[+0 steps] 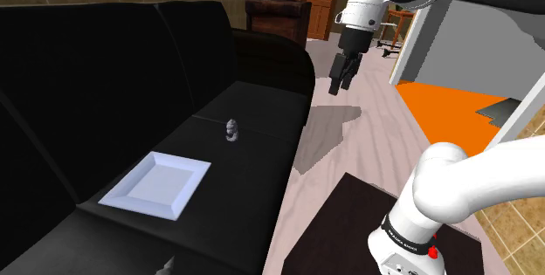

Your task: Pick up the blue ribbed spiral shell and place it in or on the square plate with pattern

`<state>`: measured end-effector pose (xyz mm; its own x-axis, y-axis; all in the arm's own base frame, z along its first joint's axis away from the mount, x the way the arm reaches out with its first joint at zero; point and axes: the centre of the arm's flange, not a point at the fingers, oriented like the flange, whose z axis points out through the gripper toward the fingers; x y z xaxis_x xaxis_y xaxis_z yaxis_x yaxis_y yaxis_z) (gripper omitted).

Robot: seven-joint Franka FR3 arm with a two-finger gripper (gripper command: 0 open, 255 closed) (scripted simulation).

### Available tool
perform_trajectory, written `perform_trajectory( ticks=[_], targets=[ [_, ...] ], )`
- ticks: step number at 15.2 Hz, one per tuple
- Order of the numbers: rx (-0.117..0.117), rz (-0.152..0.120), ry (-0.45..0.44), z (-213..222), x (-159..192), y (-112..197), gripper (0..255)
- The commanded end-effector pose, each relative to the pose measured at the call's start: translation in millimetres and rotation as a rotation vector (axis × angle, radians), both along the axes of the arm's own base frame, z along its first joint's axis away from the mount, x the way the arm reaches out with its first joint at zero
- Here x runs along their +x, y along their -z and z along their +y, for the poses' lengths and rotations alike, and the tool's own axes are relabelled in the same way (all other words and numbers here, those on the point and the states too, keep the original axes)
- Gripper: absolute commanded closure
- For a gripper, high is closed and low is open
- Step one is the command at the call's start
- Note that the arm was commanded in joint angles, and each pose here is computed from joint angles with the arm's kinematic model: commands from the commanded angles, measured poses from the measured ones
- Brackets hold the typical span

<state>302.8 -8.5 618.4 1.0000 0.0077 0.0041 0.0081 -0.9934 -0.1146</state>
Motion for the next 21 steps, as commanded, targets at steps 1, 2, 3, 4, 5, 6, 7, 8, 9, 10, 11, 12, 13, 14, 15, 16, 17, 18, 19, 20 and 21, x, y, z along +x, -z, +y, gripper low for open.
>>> perform_trajectory(
  ticks=[1,2,3,4,5,6,7,8,9,10,11,12,13,14,15,16,17,18,19,20,21],
  targets=[
    [0.000,0.000,0.000,0,0,0,0],
    [0.008,0.007,0.015,2,12,6,0],
    [0.015,0.013,0.031,4,24,13,0],
    [0.023,0.020,0.046,6,36,19,0],
    [0.030,0.026,0.061,8,48,25,0],
    [0.038,0.033,0.076,10,59,32,0],
    [0.045,0.039,0.092,12,71,38,0],
    [0.053,0.046,0.107,13,83,45,0],
    [0.060,0.052,0.122,14,95,52,0],
    [0.068,0.059,0.137,16,107,58,0],
    [0.075,0.065,0.153,17,119,65,0],
    [0.083,0.072,0.168,18,130,72,0],
    [0.090,0.078,0.183,19,142,79,0],
    [0.098,0.085,0.198,19,154,86,0],
    [0.105,0.092,0.214,20,165,93,0],
    [0.113,0.098,0.229,20,177,100,0],
    [0.120,0.105,0.244,21,188,108,0],
    [0.128,0.111,0.259,21,200,115,0],
    [0.135,0.118,0.275,21,211,122,0],
    [0.143,0.124,0.290,21,223,130,0],
    [0.150,0.131,0.305,21,234,137,0]
  ],
)
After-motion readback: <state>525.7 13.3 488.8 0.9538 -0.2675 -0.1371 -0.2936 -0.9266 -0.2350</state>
